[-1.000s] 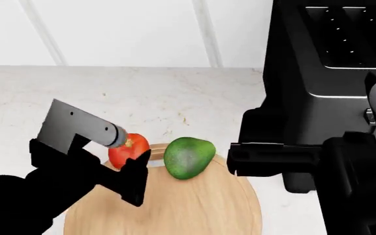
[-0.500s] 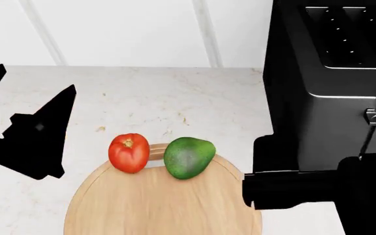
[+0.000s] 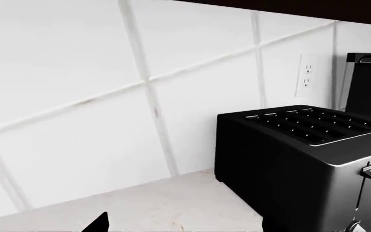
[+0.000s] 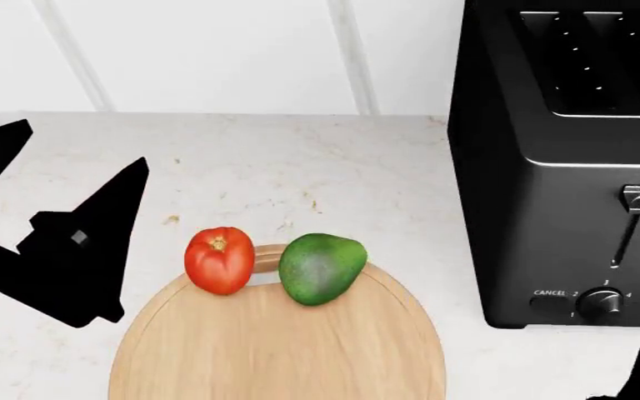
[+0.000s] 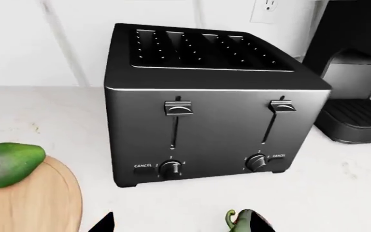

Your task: Place the avocado, onion, tomato and bell pepper on the cutting board.

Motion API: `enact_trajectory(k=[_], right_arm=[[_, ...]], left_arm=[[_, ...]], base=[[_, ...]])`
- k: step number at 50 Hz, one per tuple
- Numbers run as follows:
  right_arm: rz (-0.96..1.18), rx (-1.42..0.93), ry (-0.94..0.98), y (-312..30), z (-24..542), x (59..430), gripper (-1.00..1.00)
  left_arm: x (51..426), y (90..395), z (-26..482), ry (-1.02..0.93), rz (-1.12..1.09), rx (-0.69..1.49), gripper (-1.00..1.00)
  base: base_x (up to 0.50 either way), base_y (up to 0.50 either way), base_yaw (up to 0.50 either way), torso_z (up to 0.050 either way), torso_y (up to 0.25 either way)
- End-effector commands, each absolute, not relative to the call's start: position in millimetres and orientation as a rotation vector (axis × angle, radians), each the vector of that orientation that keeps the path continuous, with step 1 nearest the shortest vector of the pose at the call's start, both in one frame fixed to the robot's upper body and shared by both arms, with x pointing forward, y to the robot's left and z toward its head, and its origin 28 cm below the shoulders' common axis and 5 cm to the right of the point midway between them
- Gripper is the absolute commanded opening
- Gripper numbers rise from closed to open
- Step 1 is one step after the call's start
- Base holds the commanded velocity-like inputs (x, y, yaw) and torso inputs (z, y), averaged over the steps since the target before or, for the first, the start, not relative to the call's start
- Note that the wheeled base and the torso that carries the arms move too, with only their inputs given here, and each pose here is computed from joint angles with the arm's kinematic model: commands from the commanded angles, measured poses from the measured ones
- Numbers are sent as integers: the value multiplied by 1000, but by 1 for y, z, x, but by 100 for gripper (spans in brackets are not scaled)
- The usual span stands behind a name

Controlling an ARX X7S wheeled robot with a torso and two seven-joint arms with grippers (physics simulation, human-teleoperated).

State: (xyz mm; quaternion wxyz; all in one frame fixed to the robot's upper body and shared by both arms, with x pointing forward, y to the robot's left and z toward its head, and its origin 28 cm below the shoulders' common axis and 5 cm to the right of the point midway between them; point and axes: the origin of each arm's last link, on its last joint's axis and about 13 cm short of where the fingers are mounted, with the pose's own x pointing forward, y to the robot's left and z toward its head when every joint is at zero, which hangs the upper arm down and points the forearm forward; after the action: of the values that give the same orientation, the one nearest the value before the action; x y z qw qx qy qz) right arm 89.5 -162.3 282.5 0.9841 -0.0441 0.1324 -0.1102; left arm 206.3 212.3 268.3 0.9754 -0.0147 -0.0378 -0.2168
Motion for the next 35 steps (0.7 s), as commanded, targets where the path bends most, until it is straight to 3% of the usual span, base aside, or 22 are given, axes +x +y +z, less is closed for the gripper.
enact_trajectory(k=[1, 12, 35], right_arm=[[-346, -90, 314, -169, 271, 59, 100], [-416, -87, 308, -174, 268, 57, 100], [-453, -7, 293, -189, 242, 103, 100]], left_arm=[[206, 209, 268, -86, -467, -49, 100], [201, 212, 269, -70, -469, -48, 100], [192, 220, 268, -44, -441, -34, 100]], base=[[0, 0, 0, 0, 0], [0, 0, 0, 0, 0], [0, 0, 0, 0, 0]])
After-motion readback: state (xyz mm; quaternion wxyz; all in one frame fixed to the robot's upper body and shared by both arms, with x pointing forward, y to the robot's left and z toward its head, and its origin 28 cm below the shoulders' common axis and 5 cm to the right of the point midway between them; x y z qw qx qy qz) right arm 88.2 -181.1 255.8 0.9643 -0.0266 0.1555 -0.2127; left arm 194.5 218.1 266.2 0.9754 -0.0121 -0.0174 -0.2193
